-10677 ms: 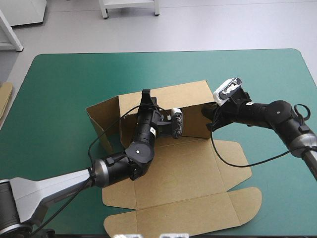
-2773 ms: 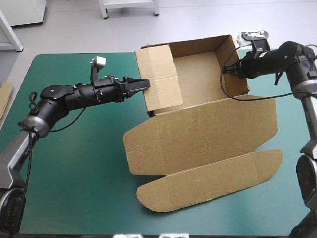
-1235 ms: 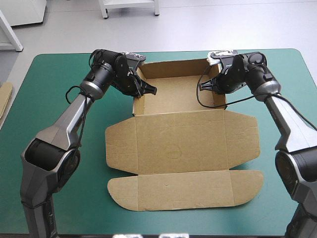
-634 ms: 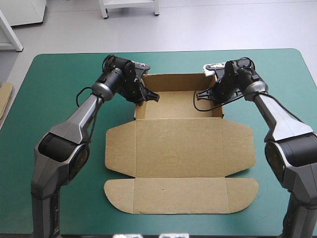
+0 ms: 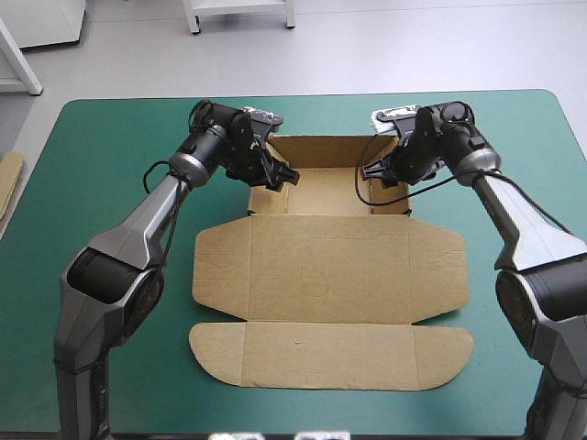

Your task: Fold the box

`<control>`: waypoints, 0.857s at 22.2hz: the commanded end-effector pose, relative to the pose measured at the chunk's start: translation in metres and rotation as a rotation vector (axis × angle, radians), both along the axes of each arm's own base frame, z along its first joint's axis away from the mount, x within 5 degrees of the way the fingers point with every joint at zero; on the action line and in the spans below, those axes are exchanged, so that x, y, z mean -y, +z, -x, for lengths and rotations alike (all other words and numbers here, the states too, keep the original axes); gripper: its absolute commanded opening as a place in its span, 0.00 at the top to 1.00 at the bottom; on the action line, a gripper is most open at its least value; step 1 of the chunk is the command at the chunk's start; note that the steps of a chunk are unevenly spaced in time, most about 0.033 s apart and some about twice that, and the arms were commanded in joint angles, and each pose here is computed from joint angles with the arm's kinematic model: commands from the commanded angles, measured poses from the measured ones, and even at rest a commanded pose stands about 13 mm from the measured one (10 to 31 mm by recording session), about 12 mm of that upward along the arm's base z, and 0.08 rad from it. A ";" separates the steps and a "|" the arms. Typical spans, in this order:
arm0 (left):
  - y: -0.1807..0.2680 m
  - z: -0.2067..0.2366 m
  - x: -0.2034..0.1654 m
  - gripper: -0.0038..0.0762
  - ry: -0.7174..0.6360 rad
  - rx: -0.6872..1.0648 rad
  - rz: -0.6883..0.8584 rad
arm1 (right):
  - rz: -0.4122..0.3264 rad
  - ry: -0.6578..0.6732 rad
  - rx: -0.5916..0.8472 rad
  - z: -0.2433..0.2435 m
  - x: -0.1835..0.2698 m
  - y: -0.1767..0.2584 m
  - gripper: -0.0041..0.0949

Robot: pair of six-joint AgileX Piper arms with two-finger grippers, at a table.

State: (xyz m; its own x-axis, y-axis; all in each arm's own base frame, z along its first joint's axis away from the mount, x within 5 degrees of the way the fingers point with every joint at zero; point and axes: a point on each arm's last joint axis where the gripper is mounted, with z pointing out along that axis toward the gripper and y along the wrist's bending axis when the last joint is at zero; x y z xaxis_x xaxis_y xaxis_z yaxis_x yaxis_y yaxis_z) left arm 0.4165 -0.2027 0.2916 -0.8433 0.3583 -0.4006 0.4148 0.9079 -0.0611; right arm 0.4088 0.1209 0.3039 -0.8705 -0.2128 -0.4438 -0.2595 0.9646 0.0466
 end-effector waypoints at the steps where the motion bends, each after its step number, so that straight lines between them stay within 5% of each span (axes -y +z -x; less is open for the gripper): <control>1: 0.077 0.024 -0.008 0.37 -0.003 0.204 0.101 | -0.021 -0.006 0.168 0.018 0.007 0.059 0.46; 12: 0.173 0.112 -0.054 0.43 -0.047 0.330 0.080 | -0.013 -0.023 0.203 0.064 0.023 0.110 0.45; 19: 0.137 0.176 -0.088 0.43 -0.016 0.319 0.059 | -0.032 -0.054 0.206 0.030 0.015 0.079 0.41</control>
